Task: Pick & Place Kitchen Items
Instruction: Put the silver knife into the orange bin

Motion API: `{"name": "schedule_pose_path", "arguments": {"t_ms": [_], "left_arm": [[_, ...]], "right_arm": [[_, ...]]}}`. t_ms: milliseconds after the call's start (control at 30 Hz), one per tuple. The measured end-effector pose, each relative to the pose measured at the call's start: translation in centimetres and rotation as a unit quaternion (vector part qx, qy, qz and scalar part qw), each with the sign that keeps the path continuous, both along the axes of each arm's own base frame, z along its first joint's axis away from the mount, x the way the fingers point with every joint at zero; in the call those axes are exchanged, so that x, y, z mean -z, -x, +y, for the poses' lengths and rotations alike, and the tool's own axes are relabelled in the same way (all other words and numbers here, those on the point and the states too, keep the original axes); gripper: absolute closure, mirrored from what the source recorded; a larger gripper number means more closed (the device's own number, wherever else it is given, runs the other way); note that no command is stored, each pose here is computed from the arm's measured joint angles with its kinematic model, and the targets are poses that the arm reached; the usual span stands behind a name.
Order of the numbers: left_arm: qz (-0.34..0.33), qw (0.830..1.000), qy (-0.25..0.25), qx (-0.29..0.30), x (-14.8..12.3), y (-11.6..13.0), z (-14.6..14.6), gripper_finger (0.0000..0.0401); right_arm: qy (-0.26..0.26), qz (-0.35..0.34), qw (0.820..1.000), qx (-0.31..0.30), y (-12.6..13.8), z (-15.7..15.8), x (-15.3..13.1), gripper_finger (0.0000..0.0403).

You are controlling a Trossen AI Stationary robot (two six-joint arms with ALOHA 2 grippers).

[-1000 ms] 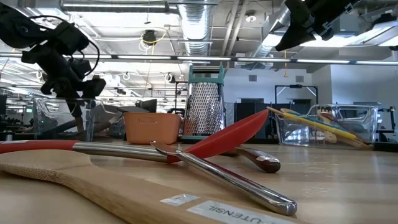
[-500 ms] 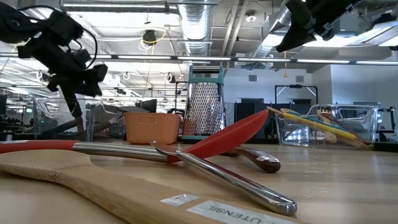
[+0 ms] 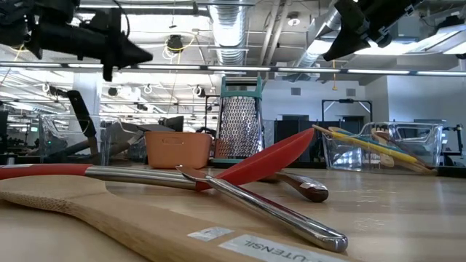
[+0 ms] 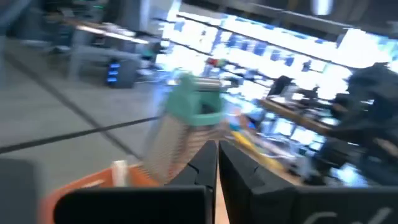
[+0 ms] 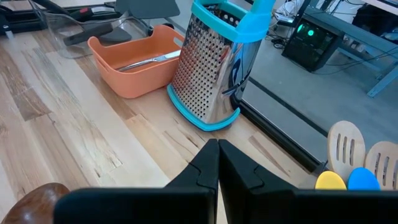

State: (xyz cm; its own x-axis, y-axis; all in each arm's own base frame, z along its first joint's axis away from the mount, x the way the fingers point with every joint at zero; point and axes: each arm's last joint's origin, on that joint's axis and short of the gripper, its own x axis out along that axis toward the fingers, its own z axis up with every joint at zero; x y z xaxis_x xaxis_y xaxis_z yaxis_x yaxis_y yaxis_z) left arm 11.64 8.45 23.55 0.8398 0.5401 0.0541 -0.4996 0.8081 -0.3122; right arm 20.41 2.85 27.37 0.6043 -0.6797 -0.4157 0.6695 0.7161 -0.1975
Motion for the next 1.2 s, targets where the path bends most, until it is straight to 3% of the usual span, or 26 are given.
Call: {"name": "schedule_pose_path", "arguments": {"t_ms": [167,700,1200], "left_arm": [[0.0,0.998,-0.005,0.056,-0.1,-1.5,-1.5,0.04],[0.092,0.98,-0.055,0.169,-1.7,-8.3,-5.8,0.04],[0.179,0.939,-0.155,0.251,-3.1,-15.9,-9.3,0.04]], "right_arm": [[0.0,-0.001,1.0,0.0,0.0,0.0,0.0,0.0401],[0.0,-0.001,1.0,0.0,0.0,0.0,0.0,0.0401],[0.0,-0.001,1.0,0.0,0.0,0.0,0.0,0.0401]]}}
